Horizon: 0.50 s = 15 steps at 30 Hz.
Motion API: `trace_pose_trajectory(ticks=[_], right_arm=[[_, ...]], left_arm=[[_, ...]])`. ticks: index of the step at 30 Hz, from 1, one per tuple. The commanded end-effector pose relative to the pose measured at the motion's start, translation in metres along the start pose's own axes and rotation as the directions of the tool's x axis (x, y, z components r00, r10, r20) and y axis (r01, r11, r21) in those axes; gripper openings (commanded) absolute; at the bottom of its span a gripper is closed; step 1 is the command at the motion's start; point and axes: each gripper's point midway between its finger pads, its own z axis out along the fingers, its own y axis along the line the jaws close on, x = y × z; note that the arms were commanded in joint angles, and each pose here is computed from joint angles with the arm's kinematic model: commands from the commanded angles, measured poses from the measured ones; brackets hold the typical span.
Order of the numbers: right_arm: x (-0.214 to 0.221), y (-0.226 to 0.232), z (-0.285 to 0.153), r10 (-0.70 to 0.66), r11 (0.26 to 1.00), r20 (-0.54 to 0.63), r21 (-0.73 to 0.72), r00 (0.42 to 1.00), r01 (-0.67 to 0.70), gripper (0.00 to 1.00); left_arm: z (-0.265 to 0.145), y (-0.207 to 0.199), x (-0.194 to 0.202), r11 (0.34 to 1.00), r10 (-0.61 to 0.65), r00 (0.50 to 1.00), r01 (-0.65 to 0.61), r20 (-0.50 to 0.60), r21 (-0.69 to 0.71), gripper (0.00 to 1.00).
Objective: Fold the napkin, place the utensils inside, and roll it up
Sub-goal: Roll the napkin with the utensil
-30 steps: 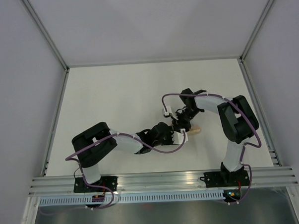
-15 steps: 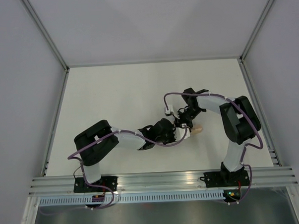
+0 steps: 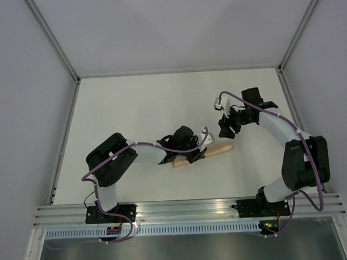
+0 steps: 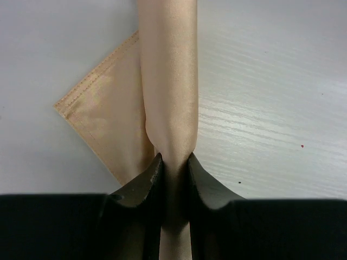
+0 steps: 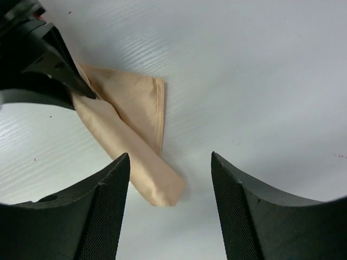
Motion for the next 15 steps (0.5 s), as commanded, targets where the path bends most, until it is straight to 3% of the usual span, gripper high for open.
trace_pose_trajectory(ticks=[1,8,11,15], right_arm=[[-0.018,0.008,-0.015,-0.073,0.997,0.100,0.048,0.992,0.068,0.66],[-0.007,0.044,-0.018,-0.296,0.950,0.165,0.150,0.941,0.273,0.65],[0.014,0.052,-0.007,-0.346,0.926,0.103,0.195,0.932,0.322,0.65],[0.007,0.075,0.013,-0.483,0.859,0.078,0.232,0.872,0.455,0.67]], left_arm=[[-0.014,-0.034,0.095,0.946,-0.264,0.913,0.308,-0.312,0.099,0.02],[-0.017,-0.050,0.121,0.865,-0.366,0.813,0.477,-0.453,0.157,0.02],[-0.017,-0.056,0.126,0.836,-0.384,0.787,0.518,-0.483,0.181,0.02],[-0.018,-0.060,0.129,0.811,-0.398,0.771,0.549,-0.498,0.202,0.02]])
